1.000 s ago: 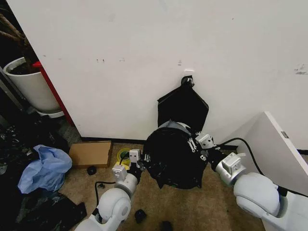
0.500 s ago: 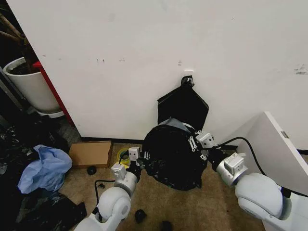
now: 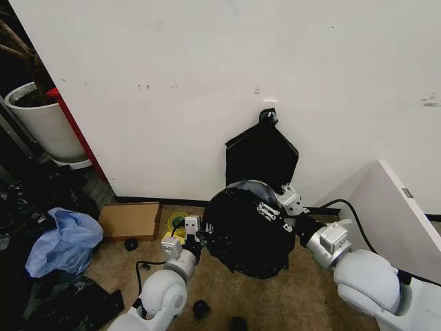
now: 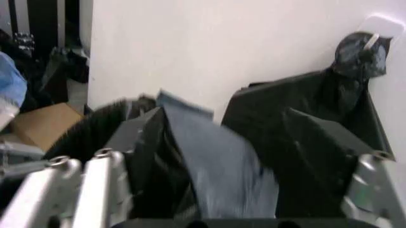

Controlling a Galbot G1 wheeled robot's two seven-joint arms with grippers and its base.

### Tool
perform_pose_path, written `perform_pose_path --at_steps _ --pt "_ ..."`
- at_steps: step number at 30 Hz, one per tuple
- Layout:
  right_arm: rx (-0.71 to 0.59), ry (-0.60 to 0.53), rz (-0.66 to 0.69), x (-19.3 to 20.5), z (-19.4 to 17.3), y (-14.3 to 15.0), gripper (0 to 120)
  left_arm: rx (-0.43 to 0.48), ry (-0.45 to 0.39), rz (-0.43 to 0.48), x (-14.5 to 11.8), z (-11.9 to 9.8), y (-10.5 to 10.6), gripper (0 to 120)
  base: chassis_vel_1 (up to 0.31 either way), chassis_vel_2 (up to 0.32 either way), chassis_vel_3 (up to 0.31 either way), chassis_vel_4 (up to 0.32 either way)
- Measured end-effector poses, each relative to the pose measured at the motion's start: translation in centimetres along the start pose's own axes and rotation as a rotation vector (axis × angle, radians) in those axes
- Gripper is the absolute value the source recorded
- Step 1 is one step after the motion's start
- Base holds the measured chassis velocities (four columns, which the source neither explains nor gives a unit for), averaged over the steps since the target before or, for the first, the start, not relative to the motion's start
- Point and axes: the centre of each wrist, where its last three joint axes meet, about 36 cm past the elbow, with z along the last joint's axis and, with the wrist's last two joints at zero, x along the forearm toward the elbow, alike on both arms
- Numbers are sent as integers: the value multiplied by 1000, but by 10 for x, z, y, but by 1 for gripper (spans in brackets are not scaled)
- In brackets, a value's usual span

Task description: Place the garbage bag over the trash bin.

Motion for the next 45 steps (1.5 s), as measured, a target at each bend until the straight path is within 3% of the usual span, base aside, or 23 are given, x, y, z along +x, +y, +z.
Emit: perform_pose_path --at_steps 4,6,12,14,18,29,34,40,45 --pt "7 5 -6 -1 3 -3 89 -2 2 2 -1 0 0 0 0 0 0 0" --pt "10 5 -8 -2 3 -5 87 -3 1 3 -1 0 1 0 0 0 0 0" --pt "10 4 -15 -3 5 -7 61 -2 -1 5 -2 -1 1 0 0 0 0 0" --pt "9 3 -15 -3 5 -7 59 -2 -1 5 -2 -1 1 0 0 0 0 0" --pt "0 10 -10 -5 9 -7 39 -1 1 5 -2 0 1 0 0 0 0 0" --pt "-11 -36 -37 -11 20 -14 3 1 0 8 0 0 -1 0 0 0 0 0" --pt "-52 -103 -97 -18 31 -29 0 1 2 9 3 1 -2 0 0 0 0 0" --pt "-149 -173 -344 -25 47 -89 0 -29 -8 43 3 0 0 0 0 0 0 0" --pt "-197 -202 -428 -25 62 -118 0 -59 -14 107 4 -1 11 0 0 0 0 0"
